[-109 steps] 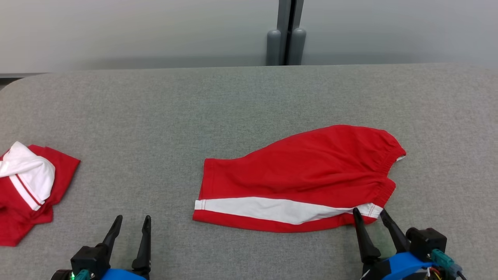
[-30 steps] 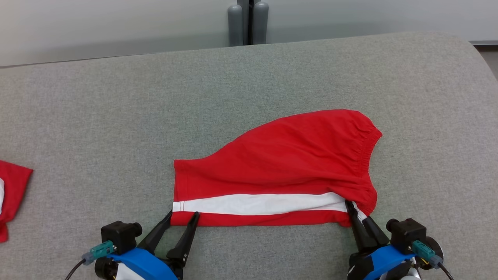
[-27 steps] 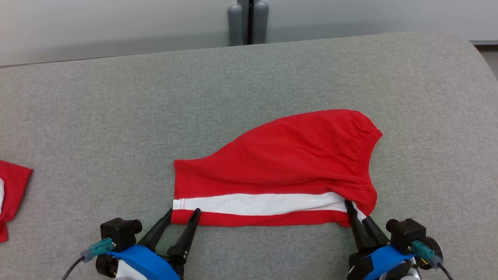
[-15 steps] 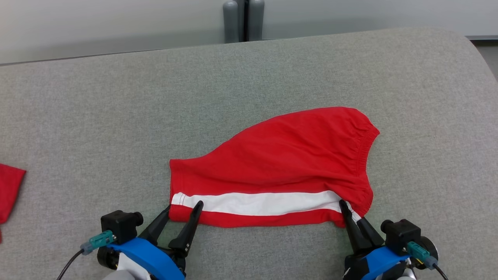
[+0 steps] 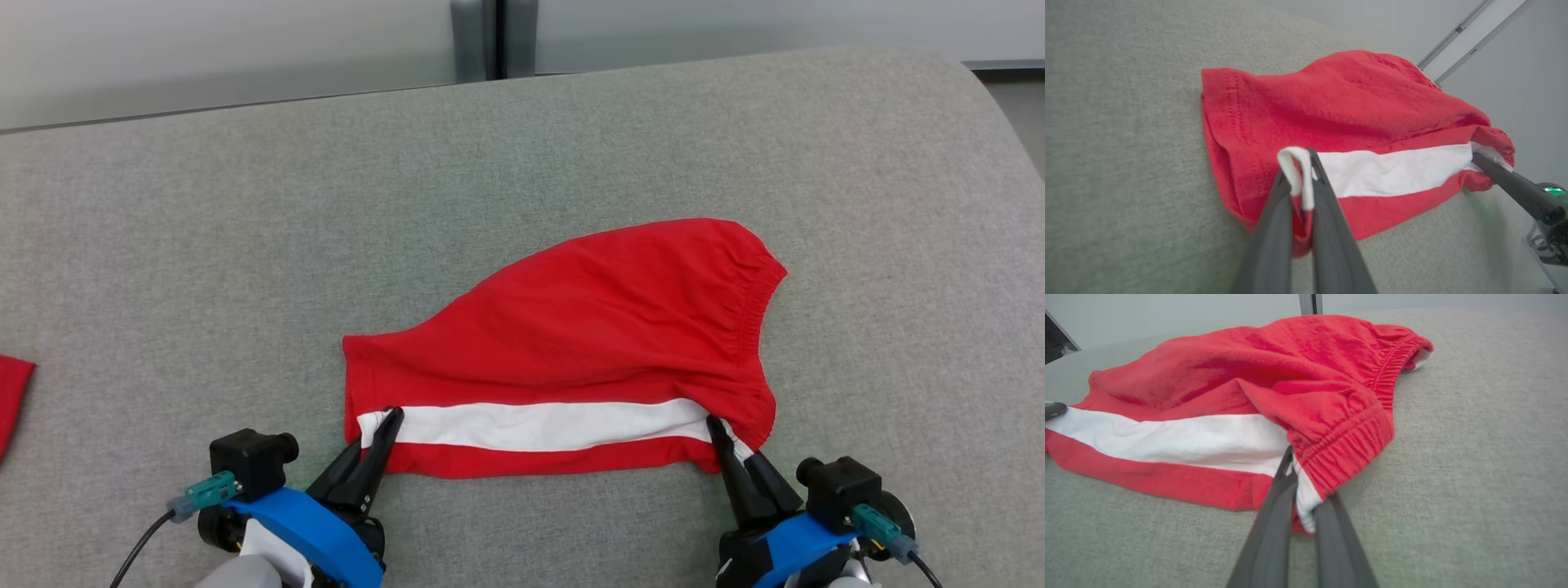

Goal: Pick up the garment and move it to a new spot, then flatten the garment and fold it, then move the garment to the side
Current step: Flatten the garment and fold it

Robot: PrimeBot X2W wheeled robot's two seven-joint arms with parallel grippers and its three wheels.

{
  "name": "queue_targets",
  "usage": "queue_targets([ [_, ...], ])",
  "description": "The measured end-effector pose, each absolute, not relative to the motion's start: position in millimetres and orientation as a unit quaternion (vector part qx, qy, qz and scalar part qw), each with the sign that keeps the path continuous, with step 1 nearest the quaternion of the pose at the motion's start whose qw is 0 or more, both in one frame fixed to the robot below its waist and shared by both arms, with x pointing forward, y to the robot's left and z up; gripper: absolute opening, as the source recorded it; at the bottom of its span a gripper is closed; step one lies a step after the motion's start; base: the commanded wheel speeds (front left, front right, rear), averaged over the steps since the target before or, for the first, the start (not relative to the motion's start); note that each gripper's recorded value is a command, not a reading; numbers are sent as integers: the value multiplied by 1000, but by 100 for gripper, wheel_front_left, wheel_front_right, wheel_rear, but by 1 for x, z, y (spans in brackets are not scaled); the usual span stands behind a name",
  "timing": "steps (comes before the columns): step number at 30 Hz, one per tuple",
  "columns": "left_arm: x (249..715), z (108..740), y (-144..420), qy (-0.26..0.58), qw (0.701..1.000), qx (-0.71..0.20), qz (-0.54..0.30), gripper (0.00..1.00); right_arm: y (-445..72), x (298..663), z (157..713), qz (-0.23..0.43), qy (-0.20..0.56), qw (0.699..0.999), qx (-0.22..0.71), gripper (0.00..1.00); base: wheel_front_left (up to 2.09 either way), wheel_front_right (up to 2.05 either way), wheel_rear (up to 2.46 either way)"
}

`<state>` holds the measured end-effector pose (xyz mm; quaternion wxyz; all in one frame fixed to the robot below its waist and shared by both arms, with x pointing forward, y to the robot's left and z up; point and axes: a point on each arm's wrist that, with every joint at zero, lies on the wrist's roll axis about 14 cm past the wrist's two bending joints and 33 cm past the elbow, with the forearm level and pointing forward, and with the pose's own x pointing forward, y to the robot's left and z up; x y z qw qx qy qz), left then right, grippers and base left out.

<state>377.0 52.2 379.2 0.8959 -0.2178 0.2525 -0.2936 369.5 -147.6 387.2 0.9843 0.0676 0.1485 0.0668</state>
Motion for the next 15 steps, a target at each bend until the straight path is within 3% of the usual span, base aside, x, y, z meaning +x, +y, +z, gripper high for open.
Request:
queue_targets([
  [7,379,405,54,214,906,-212,-298,0,-147,378,409,67,113,988,76,0,0,0,0],
  [15,398,485,67,84,930,-199,-296,0,-140,398,475,82,13,993,85,0,0,0,0],
])
